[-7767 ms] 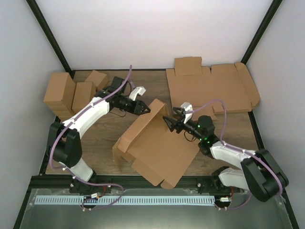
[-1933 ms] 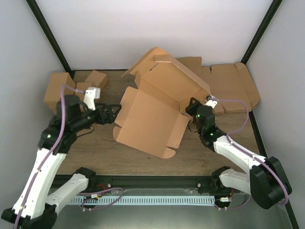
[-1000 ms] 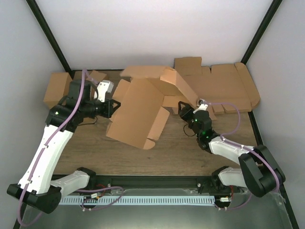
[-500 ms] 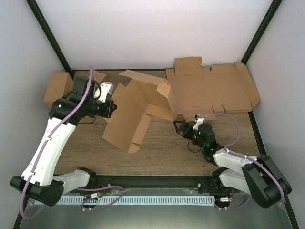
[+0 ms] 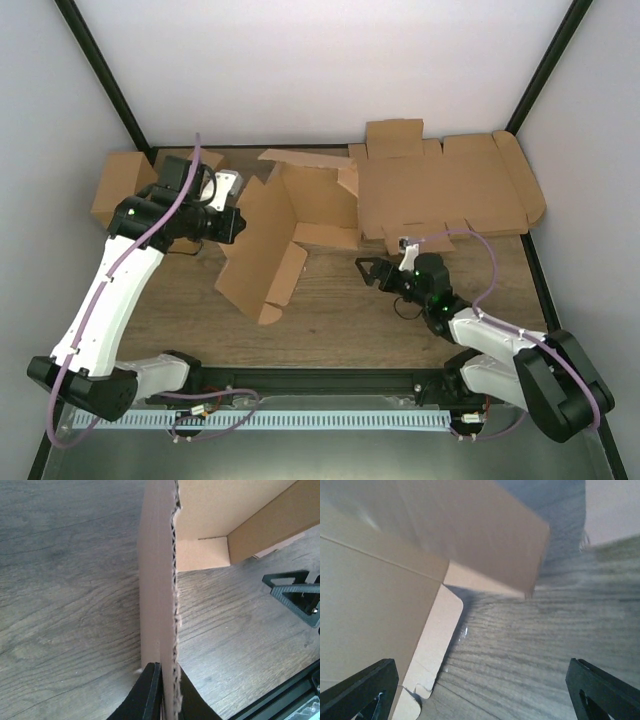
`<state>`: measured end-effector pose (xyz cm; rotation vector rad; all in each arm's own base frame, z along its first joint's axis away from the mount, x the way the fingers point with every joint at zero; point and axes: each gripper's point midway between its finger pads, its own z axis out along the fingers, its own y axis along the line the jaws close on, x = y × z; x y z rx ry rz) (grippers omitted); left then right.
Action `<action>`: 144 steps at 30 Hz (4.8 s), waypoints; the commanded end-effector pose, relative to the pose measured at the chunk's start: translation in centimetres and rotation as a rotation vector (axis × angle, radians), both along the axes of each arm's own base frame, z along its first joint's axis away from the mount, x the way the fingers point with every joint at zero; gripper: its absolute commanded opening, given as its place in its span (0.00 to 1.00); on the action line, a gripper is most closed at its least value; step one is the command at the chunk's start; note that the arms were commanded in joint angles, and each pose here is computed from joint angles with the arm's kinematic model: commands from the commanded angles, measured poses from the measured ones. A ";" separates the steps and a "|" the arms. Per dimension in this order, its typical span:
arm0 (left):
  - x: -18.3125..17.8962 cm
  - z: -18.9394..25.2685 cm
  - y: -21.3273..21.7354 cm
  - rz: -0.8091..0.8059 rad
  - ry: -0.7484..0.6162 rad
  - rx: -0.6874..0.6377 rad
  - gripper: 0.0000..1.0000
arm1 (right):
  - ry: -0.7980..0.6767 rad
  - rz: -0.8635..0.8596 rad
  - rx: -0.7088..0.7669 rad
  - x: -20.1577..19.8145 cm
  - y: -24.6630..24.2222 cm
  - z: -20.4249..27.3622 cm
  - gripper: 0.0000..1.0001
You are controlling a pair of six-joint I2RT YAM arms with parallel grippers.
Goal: Fold the paper box
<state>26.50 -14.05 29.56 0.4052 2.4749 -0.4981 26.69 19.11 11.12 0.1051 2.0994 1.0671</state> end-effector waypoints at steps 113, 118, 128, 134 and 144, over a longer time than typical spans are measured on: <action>10.8 -0.4 -3.8 -0.142 0.044 -0.754 0.05 | -0.299 0.379 -0.006 9.5 3.3 16.3 0.91; 10.5 0.2 -4.9 -0.203 0.064 -0.780 0.10 | -0.294 0.378 -0.004 9.5 3.3 16.4 0.91; 10.1 -0.6 -6.1 -0.258 0.122 -0.765 0.19 | -0.278 0.386 0.000 9.7 3.5 16.0 0.91; 10.1 -2.7 -6.3 -0.242 0.165 -0.743 0.21 | -0.273 0.389 0.001 9.7 3.5 15.8 0.91; 10.2 -3.7 -6.3 -0.231 0.183 -0.730 0.21 | -0.271 0.381 -0.012 9.7 3.4 15.7 0.91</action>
